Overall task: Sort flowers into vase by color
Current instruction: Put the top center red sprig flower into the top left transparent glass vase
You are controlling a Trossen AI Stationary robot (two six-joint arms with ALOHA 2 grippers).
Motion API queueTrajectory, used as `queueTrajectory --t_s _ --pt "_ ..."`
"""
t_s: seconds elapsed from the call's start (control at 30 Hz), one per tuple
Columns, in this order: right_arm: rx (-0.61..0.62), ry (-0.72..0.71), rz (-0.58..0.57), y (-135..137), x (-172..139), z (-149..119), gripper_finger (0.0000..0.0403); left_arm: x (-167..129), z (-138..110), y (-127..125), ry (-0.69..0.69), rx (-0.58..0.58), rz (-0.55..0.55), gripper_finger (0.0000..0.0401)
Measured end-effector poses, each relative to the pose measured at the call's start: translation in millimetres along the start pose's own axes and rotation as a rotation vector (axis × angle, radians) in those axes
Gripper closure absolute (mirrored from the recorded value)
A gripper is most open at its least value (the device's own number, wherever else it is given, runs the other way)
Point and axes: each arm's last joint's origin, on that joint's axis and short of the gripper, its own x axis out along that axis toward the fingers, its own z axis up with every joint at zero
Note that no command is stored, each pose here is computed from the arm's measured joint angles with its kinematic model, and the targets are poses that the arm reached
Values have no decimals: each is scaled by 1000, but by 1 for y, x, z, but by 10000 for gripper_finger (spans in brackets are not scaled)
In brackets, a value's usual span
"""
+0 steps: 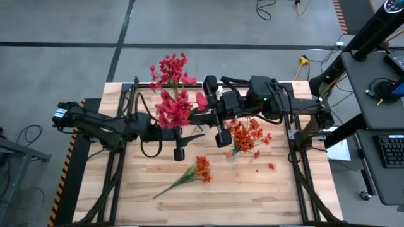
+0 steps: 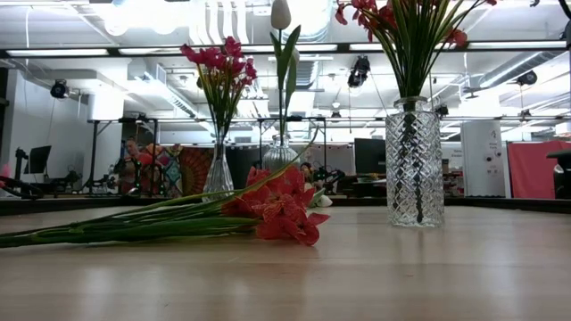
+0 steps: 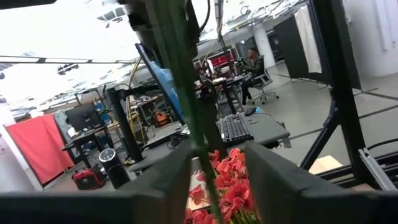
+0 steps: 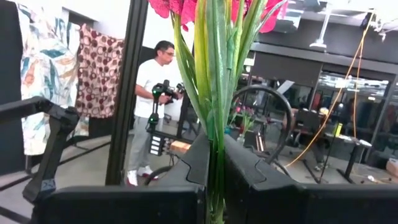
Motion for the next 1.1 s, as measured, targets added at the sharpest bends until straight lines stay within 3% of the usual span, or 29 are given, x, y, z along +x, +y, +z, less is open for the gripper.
queueTrajectory --t_s 0.17,0.23,0.4,0.8,1.1 --pt "5 22 5 1 3 -6 385 -1 0 2 23 0 36 377" --pt "9 24 10 1 3 -6 385 -2 0 2 28 -16 37 392" --pt "27 32 9 1 3 -7 361 -5 0 3 51 -41 28 394" --pt "38 120 -53 0 -5 -7 248 -16 -4 5 123 -78 4 399" --pt "37 227 -92 1 -22 -1 209 -44 -6 12 111 -115 17 399"
